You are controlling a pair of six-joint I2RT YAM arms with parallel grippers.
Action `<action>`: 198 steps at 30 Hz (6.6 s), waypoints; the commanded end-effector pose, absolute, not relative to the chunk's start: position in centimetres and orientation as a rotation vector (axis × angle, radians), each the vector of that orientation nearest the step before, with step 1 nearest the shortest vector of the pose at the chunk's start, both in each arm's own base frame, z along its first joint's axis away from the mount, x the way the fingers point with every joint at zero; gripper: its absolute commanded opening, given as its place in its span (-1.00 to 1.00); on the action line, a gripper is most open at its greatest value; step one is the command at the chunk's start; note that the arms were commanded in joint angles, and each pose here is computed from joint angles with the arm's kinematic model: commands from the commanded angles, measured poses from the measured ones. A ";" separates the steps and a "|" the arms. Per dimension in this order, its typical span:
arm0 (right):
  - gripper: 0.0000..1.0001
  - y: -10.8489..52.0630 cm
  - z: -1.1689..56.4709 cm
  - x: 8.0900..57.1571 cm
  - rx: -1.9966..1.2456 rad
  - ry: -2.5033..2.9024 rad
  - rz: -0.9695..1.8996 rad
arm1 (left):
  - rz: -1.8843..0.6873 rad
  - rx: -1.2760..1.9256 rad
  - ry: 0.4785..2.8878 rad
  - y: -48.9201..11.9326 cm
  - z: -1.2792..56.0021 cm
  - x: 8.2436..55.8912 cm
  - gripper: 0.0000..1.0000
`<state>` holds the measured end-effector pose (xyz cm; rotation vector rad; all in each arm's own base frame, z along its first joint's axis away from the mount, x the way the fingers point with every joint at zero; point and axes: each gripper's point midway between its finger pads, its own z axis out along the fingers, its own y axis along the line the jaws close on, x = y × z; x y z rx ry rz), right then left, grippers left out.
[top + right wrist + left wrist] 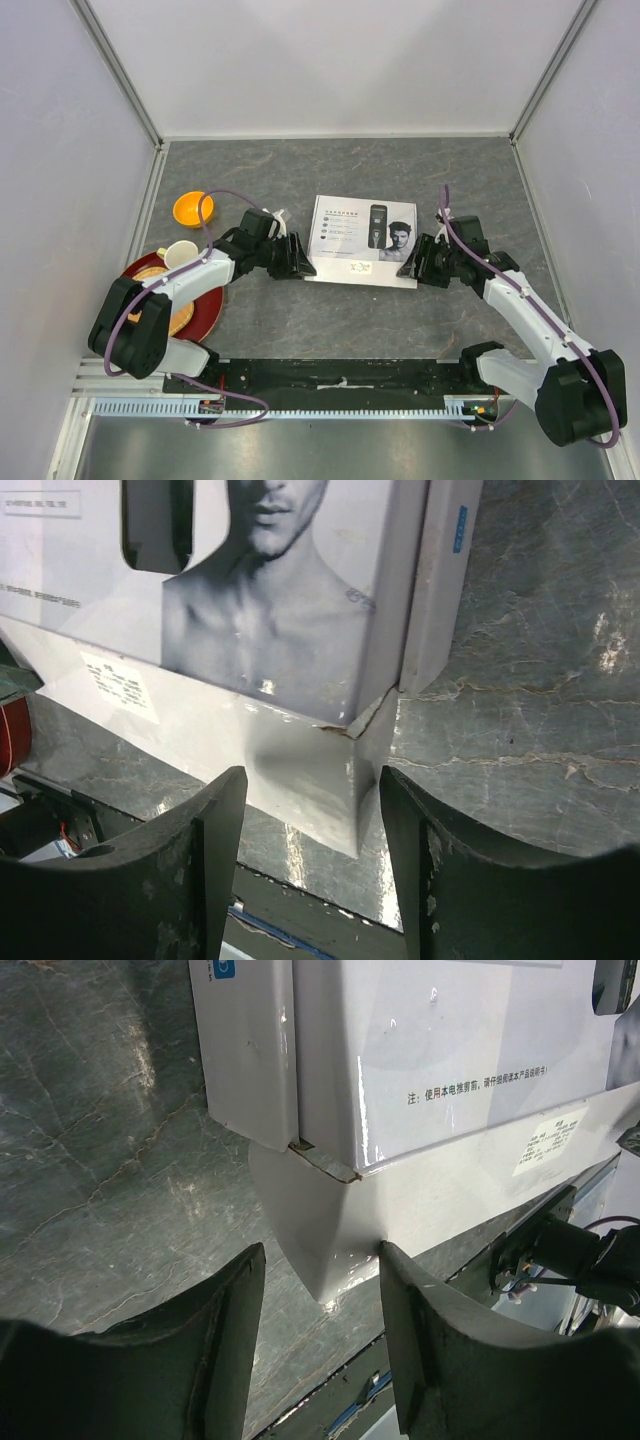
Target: Sort the hair-cutting tools
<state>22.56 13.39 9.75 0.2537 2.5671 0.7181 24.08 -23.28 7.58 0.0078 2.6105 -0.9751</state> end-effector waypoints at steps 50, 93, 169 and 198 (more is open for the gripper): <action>-0.05 13.0 7.7 22.9 0.199 2.570 0.193 | -0.905 0.073 2.619 -23.5 7.2 24.4 0.15; 0.25 13.7 10.8 22.8 0.416 2.320 0.645 | -0.813 0.112 2.560 -23.9 8.4 26.5 0.10; -0.24 14.0 3.2 25.4 0.574 2.381 0.373 | -0.795 0.376 2.475 -35.2 6.4 48.0 -0.06; -0.14 13.7 7.3 33.8 0.395 2.343 0.318 | -0.776 0.227 2.693 -26.5 6.3 30.6 -0.36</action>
